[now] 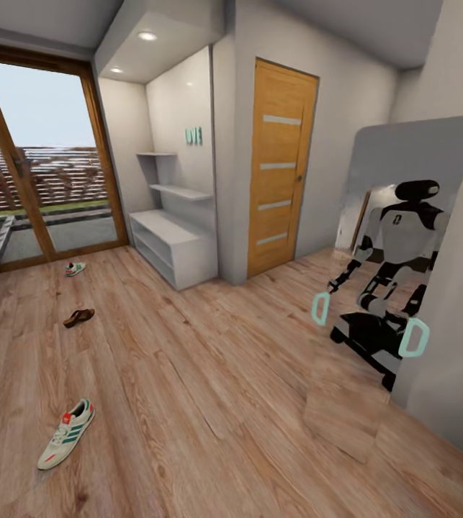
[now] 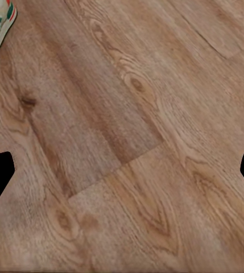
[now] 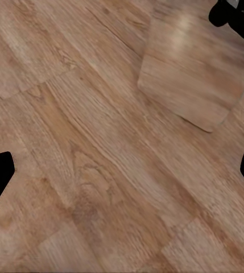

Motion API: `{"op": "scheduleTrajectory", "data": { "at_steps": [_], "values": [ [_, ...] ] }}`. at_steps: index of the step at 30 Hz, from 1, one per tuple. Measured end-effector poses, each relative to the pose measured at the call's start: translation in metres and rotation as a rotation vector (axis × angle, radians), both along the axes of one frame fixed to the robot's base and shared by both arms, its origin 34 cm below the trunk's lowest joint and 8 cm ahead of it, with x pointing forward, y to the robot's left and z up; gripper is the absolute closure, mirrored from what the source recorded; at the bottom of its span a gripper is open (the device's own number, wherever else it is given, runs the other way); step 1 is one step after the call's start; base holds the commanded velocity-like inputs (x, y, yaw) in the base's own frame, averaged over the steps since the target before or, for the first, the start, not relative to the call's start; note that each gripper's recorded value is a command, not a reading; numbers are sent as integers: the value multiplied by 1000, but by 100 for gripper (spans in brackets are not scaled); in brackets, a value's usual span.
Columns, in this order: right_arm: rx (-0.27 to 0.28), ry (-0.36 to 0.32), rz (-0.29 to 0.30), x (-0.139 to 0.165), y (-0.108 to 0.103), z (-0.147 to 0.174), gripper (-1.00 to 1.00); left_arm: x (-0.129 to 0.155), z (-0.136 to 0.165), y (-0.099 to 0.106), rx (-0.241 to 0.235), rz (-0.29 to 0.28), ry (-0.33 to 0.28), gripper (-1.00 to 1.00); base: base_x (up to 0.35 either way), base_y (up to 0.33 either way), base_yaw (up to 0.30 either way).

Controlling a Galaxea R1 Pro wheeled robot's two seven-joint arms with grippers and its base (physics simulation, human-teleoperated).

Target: Pick up the two gym shoes and the two sandals from the corridor floor and place them onto the hallstand (shoe rack) in the corridor, making sure they are on the rack and not on the floor. Arrange them so the two gym shoes are next to each other and the two sandals are next to each other.

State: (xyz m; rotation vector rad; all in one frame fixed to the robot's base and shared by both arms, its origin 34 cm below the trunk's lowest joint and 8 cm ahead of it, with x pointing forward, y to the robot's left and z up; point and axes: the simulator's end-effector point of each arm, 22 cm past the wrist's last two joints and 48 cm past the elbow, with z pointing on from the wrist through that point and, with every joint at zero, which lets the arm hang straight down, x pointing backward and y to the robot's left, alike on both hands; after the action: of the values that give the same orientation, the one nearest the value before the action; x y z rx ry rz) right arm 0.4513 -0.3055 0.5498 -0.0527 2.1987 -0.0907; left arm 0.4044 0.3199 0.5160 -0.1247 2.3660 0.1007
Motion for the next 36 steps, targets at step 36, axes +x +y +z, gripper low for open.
{"op": "scheduleTrajectory", "data": {
  "at_steps": [36],
  "values": [
    [-8,32,47,-9,9,-10,-100,-11,-8,2,1,7,33,-100,310,0,130]
  ]
}}
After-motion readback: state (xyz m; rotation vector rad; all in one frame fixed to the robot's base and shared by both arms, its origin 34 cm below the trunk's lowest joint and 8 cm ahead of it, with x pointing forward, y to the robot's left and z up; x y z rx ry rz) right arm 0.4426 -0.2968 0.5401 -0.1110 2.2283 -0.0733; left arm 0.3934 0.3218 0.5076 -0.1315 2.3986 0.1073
